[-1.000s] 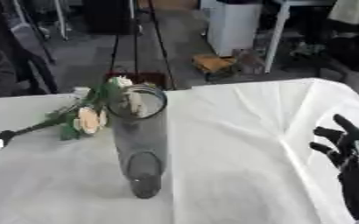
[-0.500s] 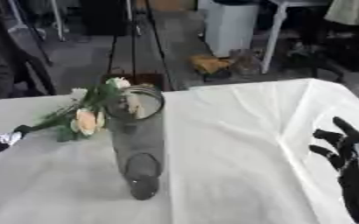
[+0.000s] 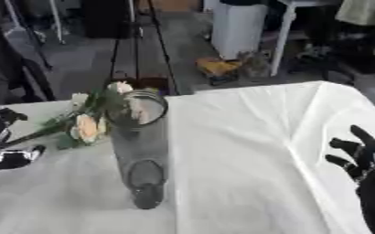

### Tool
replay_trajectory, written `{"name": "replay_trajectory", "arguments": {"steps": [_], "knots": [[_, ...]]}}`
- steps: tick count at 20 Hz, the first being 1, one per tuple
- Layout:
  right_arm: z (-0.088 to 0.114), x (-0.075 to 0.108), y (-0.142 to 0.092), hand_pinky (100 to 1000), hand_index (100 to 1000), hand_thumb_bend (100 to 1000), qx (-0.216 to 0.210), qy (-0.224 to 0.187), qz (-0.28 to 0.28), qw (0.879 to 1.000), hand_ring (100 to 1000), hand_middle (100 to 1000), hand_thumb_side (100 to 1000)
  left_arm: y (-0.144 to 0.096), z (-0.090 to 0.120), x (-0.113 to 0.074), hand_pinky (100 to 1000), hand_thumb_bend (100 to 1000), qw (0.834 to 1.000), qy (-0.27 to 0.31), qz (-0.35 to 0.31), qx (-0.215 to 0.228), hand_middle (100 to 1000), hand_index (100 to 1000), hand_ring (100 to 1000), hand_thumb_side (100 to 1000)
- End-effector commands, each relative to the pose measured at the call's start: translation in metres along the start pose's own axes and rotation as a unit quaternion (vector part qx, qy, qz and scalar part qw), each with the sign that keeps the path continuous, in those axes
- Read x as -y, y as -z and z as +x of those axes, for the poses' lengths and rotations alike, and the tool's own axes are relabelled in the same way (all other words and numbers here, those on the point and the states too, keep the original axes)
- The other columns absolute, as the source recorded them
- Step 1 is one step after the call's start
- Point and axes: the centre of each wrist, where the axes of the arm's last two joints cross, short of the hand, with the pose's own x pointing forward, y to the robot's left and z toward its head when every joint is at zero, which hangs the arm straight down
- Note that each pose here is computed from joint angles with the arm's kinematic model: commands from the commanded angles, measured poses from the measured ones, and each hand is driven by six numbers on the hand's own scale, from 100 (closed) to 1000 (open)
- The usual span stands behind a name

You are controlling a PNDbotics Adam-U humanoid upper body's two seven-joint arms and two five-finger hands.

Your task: Arrange flowers into the vase.

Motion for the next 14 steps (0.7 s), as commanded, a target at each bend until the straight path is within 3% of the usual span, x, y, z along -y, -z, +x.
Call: {"name": "replay_trajectory", "arguments": {"steps": [1, 14], "knots": [[0.005, 0.003, 0.004, 773, 960, 100, 0.009, -0.007, 0.008, 1.000, 904, 674, 1000, 0.009, -0.004, -0.004, 704, 497, 1.000, 0.011, 0.016, -0.017, 732, 810, 755, 348], [0.005, 0.001, 0.005, 773, 960, 100, 0.009, -0.004, 0.017, 1.000, 904, 674, 1000, 0.025, -0.014, 0.012, 685, 466, 0.997, 0.037, 0.014, -0.061, 681, 797, 723, 345]]}}
